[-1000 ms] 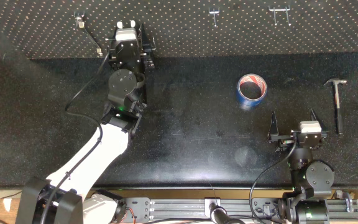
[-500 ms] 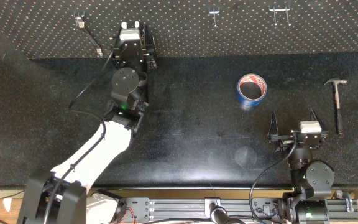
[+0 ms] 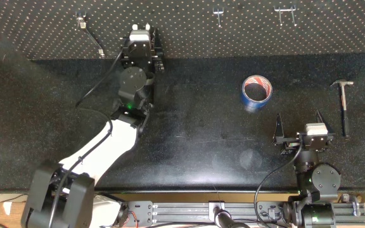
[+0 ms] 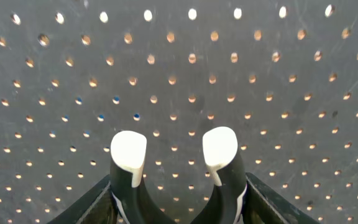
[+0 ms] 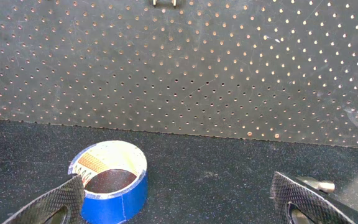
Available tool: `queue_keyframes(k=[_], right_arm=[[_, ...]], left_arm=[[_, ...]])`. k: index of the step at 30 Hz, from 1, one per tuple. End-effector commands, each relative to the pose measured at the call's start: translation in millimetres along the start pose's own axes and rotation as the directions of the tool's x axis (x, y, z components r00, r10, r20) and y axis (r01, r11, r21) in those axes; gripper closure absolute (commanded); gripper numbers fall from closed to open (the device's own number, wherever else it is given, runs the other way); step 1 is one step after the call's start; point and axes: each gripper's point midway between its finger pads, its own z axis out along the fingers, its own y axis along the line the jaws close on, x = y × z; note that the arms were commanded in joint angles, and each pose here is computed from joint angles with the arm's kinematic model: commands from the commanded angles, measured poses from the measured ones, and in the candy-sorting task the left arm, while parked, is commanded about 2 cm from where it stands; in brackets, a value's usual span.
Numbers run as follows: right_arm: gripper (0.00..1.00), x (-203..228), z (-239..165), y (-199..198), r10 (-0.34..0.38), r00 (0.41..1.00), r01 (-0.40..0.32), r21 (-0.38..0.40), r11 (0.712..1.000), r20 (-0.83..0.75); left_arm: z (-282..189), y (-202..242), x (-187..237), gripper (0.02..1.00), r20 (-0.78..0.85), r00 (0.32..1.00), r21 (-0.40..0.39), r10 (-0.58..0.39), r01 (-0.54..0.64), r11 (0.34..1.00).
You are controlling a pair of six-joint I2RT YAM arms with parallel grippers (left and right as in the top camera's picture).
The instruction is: Place Tools Onto Pegboard
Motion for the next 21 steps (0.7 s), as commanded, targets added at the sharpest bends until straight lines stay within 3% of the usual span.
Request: queue_keyframes(k=[1, 21], right_arm=[[0.027, 1, 0, 3, -0.013, 1.000, 0.013, -0.016, 1.000, 0.003], [0.025, 1, 0, 3, -0.013, 1.000, 0.013, -0.016, 1.000, 0.003]], left_arm=[[7, -4, -8, 0.989, 0.014, 1.000, 0.012, -0.011, 0.011, 1.000], [17, 7, 39, 0.989, -0.114, 0.993, -0.011, 0.032, -0.033, 0.999]])
